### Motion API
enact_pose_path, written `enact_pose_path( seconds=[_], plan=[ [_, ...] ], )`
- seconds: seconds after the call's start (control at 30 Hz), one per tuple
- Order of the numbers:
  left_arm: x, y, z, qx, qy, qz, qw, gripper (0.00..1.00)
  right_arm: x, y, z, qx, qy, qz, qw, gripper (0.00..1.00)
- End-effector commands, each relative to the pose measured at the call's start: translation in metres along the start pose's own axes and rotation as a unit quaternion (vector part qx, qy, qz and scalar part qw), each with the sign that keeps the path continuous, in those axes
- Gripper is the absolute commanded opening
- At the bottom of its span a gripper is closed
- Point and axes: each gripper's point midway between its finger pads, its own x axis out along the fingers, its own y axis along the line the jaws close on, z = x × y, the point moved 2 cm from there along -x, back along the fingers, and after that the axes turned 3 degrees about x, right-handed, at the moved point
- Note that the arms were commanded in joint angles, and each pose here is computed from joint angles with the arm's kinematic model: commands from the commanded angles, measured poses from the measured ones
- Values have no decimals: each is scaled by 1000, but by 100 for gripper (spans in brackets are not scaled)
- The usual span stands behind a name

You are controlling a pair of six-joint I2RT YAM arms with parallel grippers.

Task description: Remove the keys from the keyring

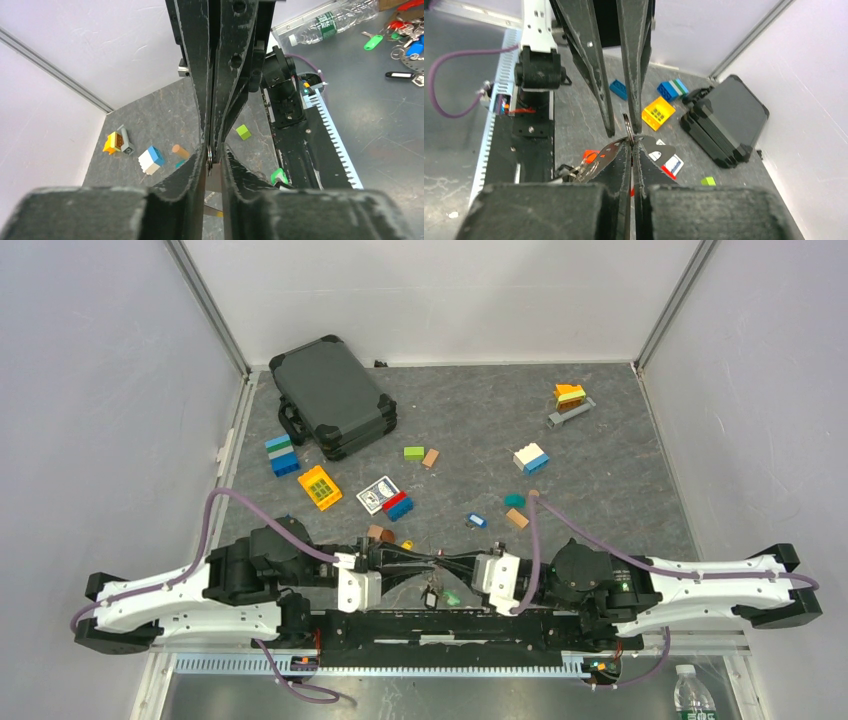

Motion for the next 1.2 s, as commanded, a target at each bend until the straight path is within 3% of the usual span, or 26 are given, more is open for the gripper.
enact_pose_path(
  seconds=[0.0,0.3,0.57,0.97,1.17],
  plan=[
    [-10,12,17,7,8,8,1000,28,-2,-16,11,3,30,-28,999,0],
    [-14,18,2,38,101,-16,994,31,1,-24,-3,-13,112,-49,992,0],
    [-3,16,-23,46,175,-40,983,32,1,-31,-3,-11,128,-69,989,0],
    [6,20,-31,55,188,-30,980,29,3,-28,-3,-6,122,-64,990,0],
    [5,22,-27,56,177,-22,982,20,3,-26,-4,-5,119,-61,991,0]
  ],
)
